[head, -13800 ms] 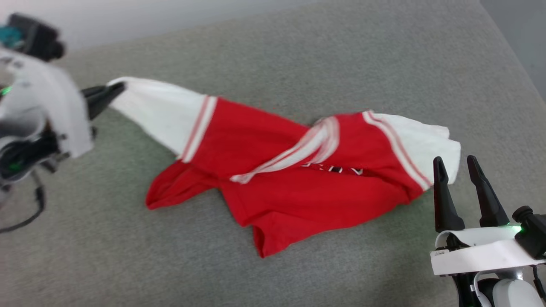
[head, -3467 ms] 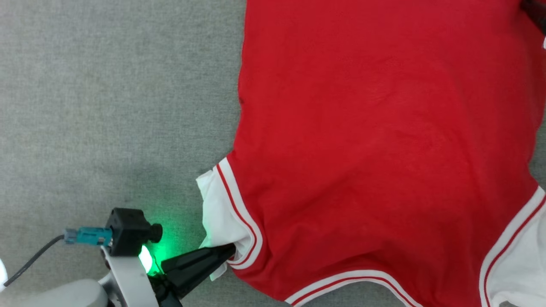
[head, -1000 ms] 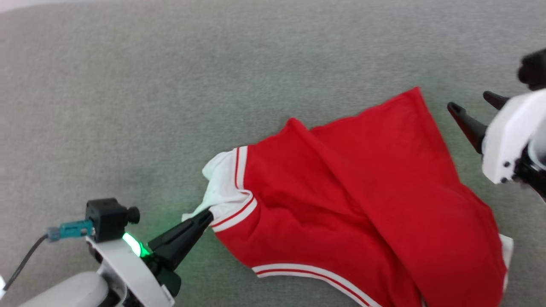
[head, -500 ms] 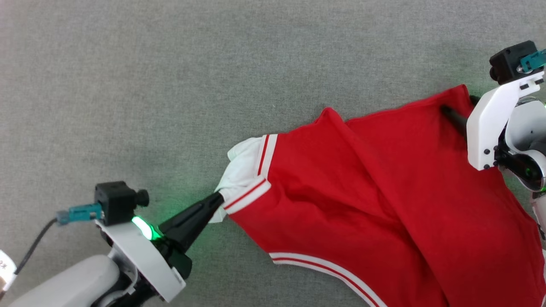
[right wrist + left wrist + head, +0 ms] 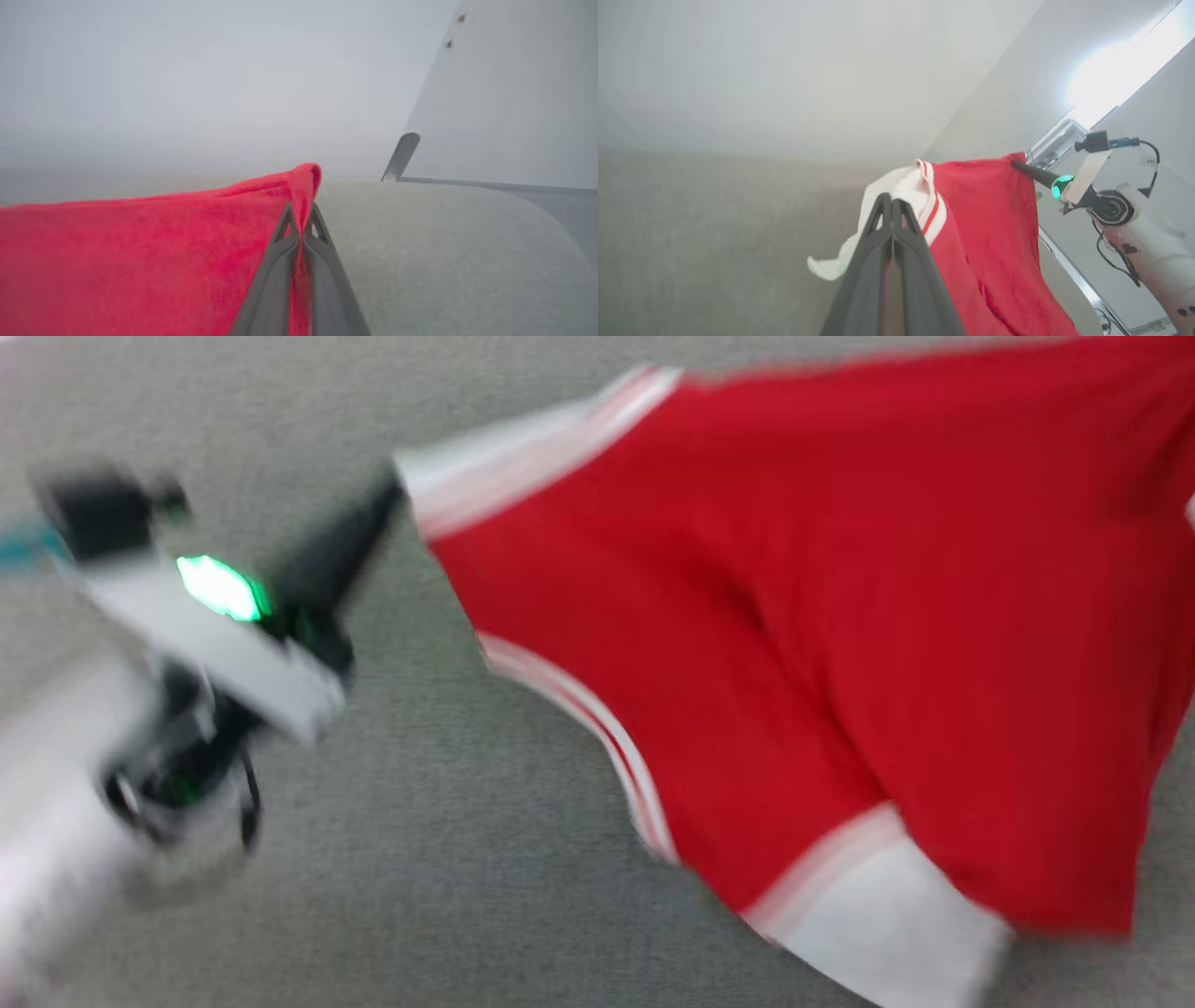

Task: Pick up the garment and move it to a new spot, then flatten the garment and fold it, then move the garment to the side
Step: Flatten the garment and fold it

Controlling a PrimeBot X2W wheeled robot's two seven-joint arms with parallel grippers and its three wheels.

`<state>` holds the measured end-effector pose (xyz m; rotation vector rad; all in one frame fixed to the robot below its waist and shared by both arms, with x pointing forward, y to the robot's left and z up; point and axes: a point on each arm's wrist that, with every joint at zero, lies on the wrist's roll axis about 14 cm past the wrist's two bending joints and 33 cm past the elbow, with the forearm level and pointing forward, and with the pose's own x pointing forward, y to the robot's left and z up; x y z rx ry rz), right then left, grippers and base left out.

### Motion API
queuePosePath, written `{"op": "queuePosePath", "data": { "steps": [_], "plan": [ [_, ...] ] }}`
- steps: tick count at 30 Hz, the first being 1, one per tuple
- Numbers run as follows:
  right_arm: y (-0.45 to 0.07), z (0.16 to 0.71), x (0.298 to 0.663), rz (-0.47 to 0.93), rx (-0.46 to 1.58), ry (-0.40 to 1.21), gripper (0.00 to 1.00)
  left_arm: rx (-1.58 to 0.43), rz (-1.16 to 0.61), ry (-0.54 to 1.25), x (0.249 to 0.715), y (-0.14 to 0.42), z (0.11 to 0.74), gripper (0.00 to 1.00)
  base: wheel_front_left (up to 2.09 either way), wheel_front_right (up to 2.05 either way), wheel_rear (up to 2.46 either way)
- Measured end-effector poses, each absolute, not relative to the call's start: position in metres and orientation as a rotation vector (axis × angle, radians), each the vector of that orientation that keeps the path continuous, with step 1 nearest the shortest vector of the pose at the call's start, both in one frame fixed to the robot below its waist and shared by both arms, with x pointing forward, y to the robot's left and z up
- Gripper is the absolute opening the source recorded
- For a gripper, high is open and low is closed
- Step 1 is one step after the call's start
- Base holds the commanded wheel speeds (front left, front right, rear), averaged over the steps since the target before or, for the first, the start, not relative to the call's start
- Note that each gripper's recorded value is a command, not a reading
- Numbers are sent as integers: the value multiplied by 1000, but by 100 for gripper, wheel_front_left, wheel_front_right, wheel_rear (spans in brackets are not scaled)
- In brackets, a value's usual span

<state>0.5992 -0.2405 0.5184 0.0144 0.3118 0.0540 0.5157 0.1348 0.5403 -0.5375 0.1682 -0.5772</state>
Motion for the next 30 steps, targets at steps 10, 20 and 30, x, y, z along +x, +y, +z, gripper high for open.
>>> {"op": "queuePosePath", "data": {
  "steps": [10, 20, 30],
  "plan": [
    [-289, 674, 626, -147, 69, -197, 0, -672, -495, -226, 640, 156, 707, 0, 0, 0, 0],
    [-293, 700, 633, -187, 23, -324, 0, -752, -553, -283, 667, 127, 742, 0, 0, 0, 0],
    [-260, 562, 627, -66, 13, -44, 0, -793, -552, -36, 626, 120, 605, 0, 0, 0, 0]
  ]
}}
